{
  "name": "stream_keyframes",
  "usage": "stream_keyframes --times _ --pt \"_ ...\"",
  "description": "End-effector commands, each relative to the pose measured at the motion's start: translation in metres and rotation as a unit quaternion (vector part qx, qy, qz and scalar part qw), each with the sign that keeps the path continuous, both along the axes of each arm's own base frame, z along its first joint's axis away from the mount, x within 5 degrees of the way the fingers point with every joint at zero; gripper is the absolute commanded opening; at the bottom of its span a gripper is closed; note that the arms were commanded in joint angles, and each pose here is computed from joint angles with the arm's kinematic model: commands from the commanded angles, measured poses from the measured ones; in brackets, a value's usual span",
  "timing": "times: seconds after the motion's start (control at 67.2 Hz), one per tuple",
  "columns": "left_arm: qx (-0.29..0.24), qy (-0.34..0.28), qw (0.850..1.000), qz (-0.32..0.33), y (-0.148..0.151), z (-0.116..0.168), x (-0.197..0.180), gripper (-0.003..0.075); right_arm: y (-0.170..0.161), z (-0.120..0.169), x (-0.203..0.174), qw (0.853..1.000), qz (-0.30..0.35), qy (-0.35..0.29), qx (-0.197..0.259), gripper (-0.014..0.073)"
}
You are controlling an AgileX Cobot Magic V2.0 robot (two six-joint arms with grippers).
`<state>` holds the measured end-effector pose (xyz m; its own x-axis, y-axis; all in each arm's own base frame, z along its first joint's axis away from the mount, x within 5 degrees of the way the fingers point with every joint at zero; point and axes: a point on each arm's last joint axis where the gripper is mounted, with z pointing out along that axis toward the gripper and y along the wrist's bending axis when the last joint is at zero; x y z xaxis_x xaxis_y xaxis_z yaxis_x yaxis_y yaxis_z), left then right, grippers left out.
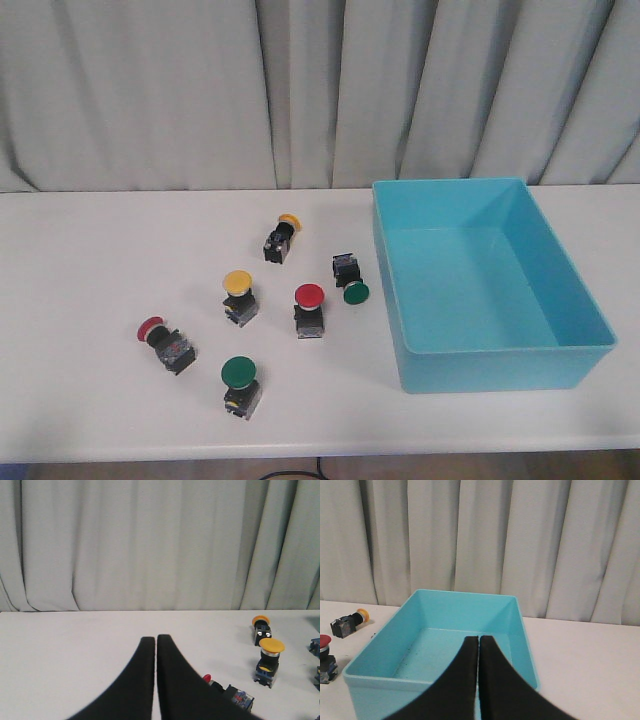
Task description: Pick red and yellow buttons and place in box
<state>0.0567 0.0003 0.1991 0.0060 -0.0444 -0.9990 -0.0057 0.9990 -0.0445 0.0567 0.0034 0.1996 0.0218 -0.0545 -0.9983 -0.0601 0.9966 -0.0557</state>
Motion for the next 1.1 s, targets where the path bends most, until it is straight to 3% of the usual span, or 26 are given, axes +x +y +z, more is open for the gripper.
stream_keyframes --times 0.0,0.179,0.357,0.506,0.595,0.67,0.878,1.086 --pt "-0.008 -0.044 0.999 -0.003 0.000 0.001 0.000 -0.0008 0.000 0.007 -0.001 0.999 0.001 -0.052 -0.001 -0.0004" --pt "-0.007 -0.094 0.996 -0.003 0.000 0.023 -0.004 -0.0006 0.000 0.023 -0.004 0.996 0.003 -0.084 0.023 -0.0004" --pt "-0.007 -0.133 0.991 -0.004 0.000 0.086 -0.013 -0.0006 -0.001 0.075 -0.011 0.998 0.000 -0.062 0.030 -0.0004" --pt "-0.003 -0.071 0.997 -0.004 0.000 0.135 -0.003 -0.0006 -0.001 0.130 -0.005 1.000 -0.005 -0.026 0.016 -0.0004" --pt "-0.003 -0.003 1.000 -0.004 -0.001 0.153 0.013 -0.0006 -0.001 0.148 0.010 0.999 -0.008 0.032 0.007 -0.0004" --pt "-0.003 0.050 0.999 -0.005 -0.001 0.154 0.028 -0.0006 0.000 0.152 0.025 0.996 -0.010 0.084 0.004 -0.0004" --pt "-0.004 0.160 0.987 -0.005 -0.001 0.133 0.053 -0.0006 0.003 0.125 0.057 0.975 -0.010 0.223 0.013 -0.0004" --pt "-0.009 0.189 0.982 -0.004 -0.001 0.126 0.061 0.0011 0.003 0.116 0.070 0.965 -0.012 0.262 0.008 0.0004"
